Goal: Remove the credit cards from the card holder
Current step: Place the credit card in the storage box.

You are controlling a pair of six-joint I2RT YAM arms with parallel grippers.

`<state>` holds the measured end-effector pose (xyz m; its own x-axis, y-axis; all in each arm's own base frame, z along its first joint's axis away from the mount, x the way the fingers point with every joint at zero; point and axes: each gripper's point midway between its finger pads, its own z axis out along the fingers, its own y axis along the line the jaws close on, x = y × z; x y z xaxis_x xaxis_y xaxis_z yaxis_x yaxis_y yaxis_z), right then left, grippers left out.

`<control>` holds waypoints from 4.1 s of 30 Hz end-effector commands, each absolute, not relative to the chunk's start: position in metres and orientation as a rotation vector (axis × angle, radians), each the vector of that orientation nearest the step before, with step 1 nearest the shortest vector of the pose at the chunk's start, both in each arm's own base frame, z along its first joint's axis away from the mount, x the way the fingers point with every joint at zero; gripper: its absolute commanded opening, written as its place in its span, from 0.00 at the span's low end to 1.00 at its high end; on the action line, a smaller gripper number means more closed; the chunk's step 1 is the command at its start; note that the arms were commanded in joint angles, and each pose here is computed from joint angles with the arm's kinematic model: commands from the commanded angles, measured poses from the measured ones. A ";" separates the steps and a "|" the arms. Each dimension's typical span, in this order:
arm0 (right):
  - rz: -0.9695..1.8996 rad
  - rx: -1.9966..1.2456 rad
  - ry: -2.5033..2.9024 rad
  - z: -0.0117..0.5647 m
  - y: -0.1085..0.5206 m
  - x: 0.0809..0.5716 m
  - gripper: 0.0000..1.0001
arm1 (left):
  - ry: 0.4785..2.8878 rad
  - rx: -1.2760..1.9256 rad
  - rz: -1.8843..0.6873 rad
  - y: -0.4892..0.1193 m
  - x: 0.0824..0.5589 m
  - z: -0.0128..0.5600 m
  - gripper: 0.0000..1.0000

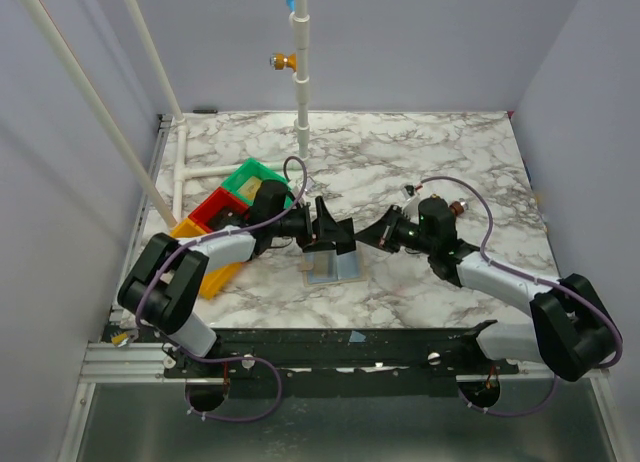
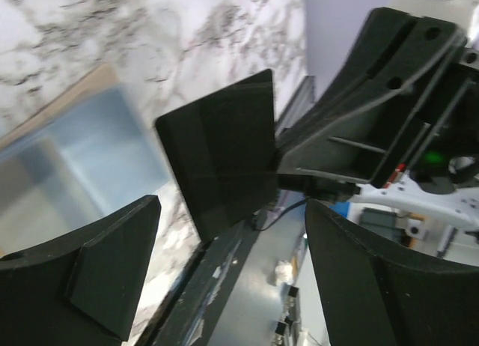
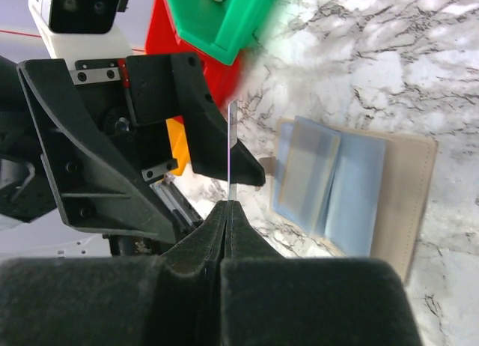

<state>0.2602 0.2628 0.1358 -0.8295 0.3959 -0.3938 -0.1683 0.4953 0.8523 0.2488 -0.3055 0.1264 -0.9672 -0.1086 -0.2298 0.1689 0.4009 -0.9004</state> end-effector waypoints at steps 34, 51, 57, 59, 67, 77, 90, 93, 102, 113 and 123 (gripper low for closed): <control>1.319 0.157 2.155 0.163 0.262 0.265 0.63 | 2.278 0.111 -1.683 -0.306 0.249 0.160 0.00; 1.137 0.128 2.169 0.161 0.245 0.271 0.78 | 2.437 0.235 -0.143 -0.136 0.288 0.149 0.00; 1.125 0.091 2.183 0.157 0.244 0.268 0.78 | 2.381 0.187 0.277 -0.080 0.304 0.165 0.00; 1.126 0.081 2.188 0.156 0.244 0.267 0.78 | 2.358 0.209 0.406 -0.065 0.309 0.168 0.00; 1.134 0.074 2.184 0.156 0.243 0.263 0.78 | 2.275 0.463 0.651 -0.047 0.331 0.160 0.00; 1.140 0.080 2.178 0.156 0.241 0.259 0.78 | 2.286 0.616 0.784 -0.030 0.340 0.138 0.00; 1.143 0.071 2.192 0.153 0.244 0.260 0.78 | 2.398 0.641 0.880 -0.012 0.340 0.109 0.00; 1.143 0.068 2.196 0.152 0.244 0.260 0.78 | 2.417 0.621 0.881 -0.007 0.340 0.106 0.00; 1.130 0.061 2.198 0.153 0.243 0.260 0.78 | 2.475 0.595 0.909 0.001 0.345 0.090 0.00; 1.123 0.066 2.209 0.150 0.242 0.259 0.78 | 2.509 0.529 0.994 0.012 0.355 0.086 0.00; 1.117 0.069 2.209 0.149 0.241 0.260 0.78 | 2.555 0.485 1.010 0.014 0.356 0.081 0.05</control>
